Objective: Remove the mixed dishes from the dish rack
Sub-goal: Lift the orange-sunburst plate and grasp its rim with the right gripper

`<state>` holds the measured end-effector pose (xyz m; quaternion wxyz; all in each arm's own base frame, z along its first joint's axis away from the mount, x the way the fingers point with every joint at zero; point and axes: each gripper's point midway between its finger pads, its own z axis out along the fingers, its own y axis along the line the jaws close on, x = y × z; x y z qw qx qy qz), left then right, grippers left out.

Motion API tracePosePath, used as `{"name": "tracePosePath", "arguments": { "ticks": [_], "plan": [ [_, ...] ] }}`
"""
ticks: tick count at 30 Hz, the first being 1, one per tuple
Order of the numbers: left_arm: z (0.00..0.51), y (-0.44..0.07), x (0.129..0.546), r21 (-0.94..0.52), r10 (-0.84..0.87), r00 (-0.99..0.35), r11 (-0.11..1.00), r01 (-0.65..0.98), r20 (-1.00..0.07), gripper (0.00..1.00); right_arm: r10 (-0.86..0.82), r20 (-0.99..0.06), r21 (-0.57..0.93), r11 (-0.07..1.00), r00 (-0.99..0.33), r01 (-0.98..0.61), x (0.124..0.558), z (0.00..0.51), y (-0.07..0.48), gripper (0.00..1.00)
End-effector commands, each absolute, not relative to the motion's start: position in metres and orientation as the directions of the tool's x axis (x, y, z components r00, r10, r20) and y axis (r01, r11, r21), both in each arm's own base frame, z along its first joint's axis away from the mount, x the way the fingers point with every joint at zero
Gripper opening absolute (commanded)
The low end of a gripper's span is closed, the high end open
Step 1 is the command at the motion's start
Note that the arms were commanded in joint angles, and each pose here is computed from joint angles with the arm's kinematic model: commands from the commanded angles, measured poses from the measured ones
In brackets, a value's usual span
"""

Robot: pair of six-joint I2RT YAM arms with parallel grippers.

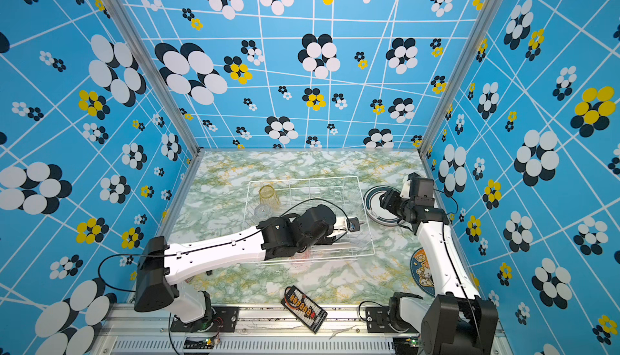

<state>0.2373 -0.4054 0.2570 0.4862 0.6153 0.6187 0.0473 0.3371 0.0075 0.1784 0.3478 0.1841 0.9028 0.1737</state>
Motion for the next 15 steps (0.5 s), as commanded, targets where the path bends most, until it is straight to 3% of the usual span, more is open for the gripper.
{"name": "tracePosePath", "arguments": {
  "ticks": [1,5,8,15],
  "plan": [
    [0.31,-0.398,0.236,0.612,0.695,0.222,0.381,0.693,-0.684,0.0,0.441,-0.577,0.467,0.869,-0.687,0.165,0.336,0.186,0.019,0.62],
    [0.342,-0.367,0.258,0.414,0.542,0.064,0.556,0.721,-0.838,0.0,0.425,-0.595,0.5,0.86,-0.683,0.1,0.336,0.196,0.03,0.62],
    [0.354,-0.339,0.282,0.121,0.329,-0.124,0.632,0.765,-0.936,0.0,0.416,-0.615,0.584,0.811,-0.669,-0.032,0.334,0.216,0.053,0.61],
    [0.352,-0.317,0.318,-0.361,0.014,-0.433,0.531,0.767,-0.901,0.0,0.384,-0.658,0.717,0.582,-0.647,-0.384,0.313,0.276,0.114,0.58]
  ]
}}
